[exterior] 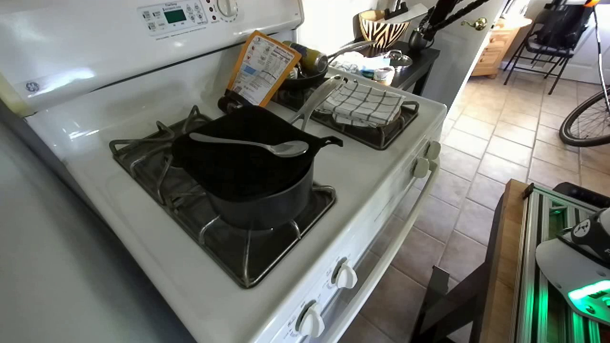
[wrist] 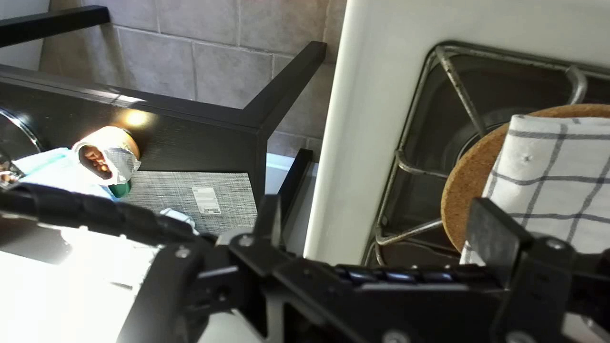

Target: Pick up the yellow can and place it standing the right way up on the middle white surface of the stove

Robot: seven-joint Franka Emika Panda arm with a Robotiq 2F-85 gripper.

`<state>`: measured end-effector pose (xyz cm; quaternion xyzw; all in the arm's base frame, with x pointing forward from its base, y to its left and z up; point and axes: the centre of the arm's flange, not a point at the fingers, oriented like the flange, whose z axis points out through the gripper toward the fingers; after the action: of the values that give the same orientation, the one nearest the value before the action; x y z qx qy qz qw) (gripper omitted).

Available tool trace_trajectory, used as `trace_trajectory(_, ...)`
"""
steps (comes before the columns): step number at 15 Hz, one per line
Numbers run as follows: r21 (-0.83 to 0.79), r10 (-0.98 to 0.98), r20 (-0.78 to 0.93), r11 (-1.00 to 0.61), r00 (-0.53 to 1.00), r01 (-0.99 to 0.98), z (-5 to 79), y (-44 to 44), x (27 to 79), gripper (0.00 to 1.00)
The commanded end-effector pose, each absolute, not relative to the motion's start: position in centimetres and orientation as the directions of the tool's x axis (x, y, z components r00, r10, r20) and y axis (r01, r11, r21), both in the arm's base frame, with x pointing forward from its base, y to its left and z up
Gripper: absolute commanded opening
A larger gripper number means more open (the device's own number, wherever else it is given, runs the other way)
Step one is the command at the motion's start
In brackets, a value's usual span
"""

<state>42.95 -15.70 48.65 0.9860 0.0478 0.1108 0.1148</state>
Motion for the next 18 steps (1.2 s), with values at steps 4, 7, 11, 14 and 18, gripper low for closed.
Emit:
trace_trajectory(4, 0.169, -0.037, 0.136, -0.984, 0.99, -0.06, 49.6, -17.0, 44.8, 1.0)
trace_trajectory(7, 0.113, -0.176, 0.106, -0.976, 0.979, -0.188, 51.4, -20.0, 47.9, 1.0)
trace_trajectory(11, 0.031, -0.359, 0.099, -0.931, 0.928, -0.363, 54.1, -24.9, 50.7, 1.0)
trace_trajectory(14, 0.003, -0.352, 0.123, -0.935, 0.928, -0.355, 53.9, -24.4, 49.2, 1.0)
trace_trajectory(18, 0.0, -0.355, 0.122, -0.934, 0.927, -0.358, 54.0, -24.7, 49.8, 1.0)
